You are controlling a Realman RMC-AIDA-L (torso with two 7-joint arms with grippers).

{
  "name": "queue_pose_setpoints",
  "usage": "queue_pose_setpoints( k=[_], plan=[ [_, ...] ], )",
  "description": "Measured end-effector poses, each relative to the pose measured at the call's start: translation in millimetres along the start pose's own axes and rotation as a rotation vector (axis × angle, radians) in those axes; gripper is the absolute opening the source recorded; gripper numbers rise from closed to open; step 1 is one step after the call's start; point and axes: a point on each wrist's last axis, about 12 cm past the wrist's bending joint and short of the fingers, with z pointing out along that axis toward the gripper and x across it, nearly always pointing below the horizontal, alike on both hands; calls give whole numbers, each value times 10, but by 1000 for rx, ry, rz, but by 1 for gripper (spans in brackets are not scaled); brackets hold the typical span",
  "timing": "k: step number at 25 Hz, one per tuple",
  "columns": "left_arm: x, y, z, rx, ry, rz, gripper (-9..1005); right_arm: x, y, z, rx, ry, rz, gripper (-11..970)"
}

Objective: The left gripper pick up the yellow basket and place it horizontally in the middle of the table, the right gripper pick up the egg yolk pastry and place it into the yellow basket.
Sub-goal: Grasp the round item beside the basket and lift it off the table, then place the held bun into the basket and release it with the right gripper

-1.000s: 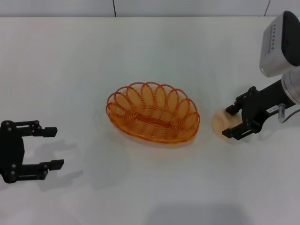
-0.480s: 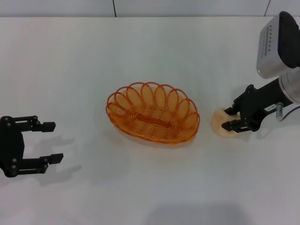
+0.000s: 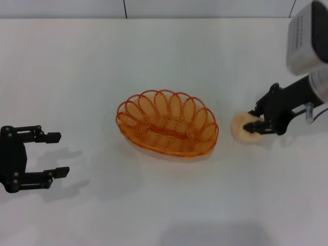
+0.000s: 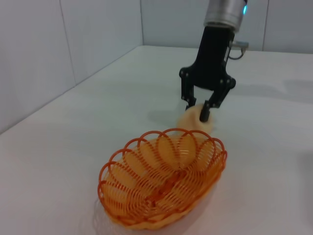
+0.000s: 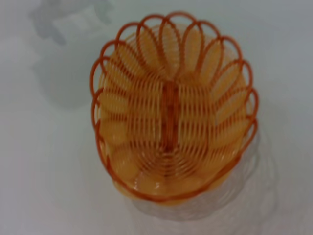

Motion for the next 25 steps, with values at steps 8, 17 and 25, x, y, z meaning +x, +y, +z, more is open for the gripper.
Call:
queue_pose_setpoints(
  k=[8,17,25],
  plan=[
    [2,1,-8,-5,-2,-1,712,-203,11,-373,25,-60,-63,227],
    [-16,11,12,-3,-7,1,712,-653,207,-181,-45,-197,-163,152],
    [-25,20,25,-3,-8,1,712,-808,281,243,-36,-264,-130,111]
  ],
)
